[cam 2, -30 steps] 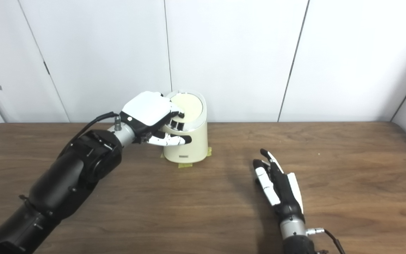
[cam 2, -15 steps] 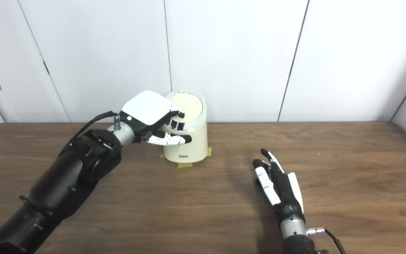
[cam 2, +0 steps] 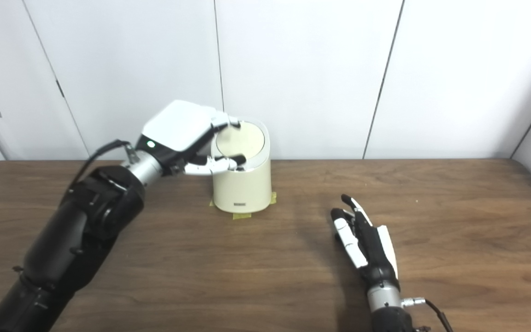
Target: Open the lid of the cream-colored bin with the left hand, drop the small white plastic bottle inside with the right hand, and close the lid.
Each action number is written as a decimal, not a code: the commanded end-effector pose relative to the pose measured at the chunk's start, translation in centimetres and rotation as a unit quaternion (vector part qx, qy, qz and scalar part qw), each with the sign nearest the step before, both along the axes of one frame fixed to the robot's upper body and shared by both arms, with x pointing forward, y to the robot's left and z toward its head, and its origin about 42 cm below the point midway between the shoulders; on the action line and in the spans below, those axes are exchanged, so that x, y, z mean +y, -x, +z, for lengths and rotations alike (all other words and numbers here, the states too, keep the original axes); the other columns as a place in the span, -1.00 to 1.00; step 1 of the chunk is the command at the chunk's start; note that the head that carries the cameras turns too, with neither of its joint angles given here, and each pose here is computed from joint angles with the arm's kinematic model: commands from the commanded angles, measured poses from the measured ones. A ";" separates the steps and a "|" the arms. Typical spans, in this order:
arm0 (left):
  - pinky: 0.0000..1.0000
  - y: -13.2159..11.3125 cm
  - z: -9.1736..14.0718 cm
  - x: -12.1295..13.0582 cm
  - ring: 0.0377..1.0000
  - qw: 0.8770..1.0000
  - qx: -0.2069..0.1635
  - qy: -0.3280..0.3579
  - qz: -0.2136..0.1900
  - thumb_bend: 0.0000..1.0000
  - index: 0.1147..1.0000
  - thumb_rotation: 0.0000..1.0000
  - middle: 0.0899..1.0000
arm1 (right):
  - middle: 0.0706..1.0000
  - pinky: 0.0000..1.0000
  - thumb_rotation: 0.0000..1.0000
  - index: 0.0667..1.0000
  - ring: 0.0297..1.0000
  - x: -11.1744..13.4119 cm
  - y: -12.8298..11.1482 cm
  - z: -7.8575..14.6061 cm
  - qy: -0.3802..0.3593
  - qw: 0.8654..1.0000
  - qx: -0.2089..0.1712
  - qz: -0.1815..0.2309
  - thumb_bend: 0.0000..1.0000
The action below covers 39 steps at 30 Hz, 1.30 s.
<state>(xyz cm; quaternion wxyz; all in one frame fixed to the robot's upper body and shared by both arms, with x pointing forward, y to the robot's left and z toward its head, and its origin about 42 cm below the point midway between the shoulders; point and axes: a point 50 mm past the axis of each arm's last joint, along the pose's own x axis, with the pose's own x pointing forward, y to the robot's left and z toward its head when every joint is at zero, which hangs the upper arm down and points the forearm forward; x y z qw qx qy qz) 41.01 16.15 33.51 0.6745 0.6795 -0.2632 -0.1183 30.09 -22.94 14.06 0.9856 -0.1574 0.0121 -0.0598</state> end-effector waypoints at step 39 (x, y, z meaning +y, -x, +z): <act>0.69 12.0 -12.3 10.2 0.79 0.807 0.185 0.546 0.130 -0.11 0.81 0.89 0.78 | 0.79 0.60 0.71 0.80 0.72 -1.2 0.3 3.9 -0.066 0.994 -0.084 0.012 0.03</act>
